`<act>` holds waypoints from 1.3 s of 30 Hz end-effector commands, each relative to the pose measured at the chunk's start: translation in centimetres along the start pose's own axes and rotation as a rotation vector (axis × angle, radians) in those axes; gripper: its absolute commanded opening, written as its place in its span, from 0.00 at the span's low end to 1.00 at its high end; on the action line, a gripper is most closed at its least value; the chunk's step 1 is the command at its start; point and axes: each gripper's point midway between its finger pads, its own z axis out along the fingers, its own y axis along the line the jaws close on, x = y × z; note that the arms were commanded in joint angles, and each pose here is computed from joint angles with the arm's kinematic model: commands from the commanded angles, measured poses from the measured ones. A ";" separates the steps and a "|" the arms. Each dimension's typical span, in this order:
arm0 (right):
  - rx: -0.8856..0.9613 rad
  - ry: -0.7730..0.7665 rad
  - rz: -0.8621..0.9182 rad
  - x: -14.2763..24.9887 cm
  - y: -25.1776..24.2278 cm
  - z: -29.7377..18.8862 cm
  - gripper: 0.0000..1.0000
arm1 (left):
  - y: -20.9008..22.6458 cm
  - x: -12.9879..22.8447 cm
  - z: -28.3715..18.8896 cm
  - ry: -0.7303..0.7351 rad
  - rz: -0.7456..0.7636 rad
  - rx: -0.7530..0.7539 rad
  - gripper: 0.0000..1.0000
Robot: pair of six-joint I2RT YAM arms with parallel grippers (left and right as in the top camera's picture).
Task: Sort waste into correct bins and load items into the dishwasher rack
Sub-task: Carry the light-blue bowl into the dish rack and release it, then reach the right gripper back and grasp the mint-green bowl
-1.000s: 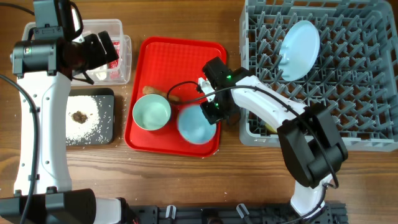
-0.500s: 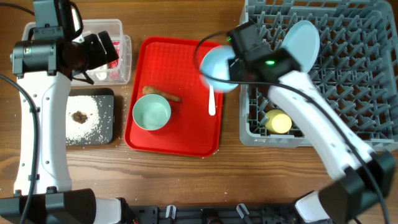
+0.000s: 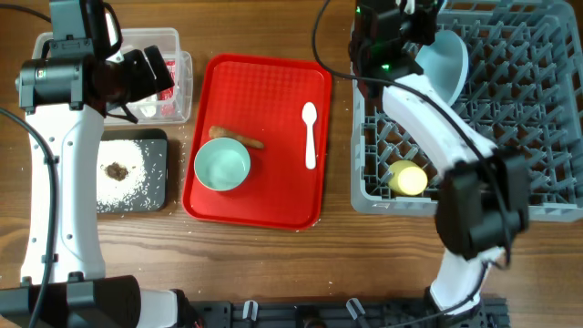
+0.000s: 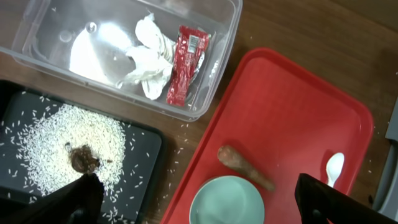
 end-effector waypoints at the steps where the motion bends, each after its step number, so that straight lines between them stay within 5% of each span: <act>1: 0.038 0.042 -0.231 2.5 2.4 0.6 0.04 | 0.2 -0.1 0.3 0.001 -0.011 -0.008 1.00; 20: -0.041 0.046 -0.260 6.2 7.7 1.6 0.04 | 0.2 -0.1 0.3 0.001 -0.011 -0.008 1.00; 23: -0.047 0.039 -0.261 6.1 8.0 1.2 0.18 | 0.2 -0.1 0.3 0.001 -0.011 -0.008 1.00; 27: -0.067 0.018 -0.269 5.5 8.9 -0.3 0.25 | 0.2 -0.1 0.3 0.001 -0.011 -0.008 1.00; 30: -0.088 0.000 -0.297 5.2 9.7 -1.8 0.57 | 0.2 -0.1 0.3 0.001 -0.011 -0.008 1.00; 32: -0.101 -0.013 -0.317 5.0 10.2 -2.7 0.70 | 0.2 -0.1 0.3 0.001 -0.011 -0.008 1.00; 39: -0.135 -0.058 -0.333 3.6 10.9 -5.4 0.87 | 0.2 -0.1 0.3 0.002 -0.011 -0.008 1.00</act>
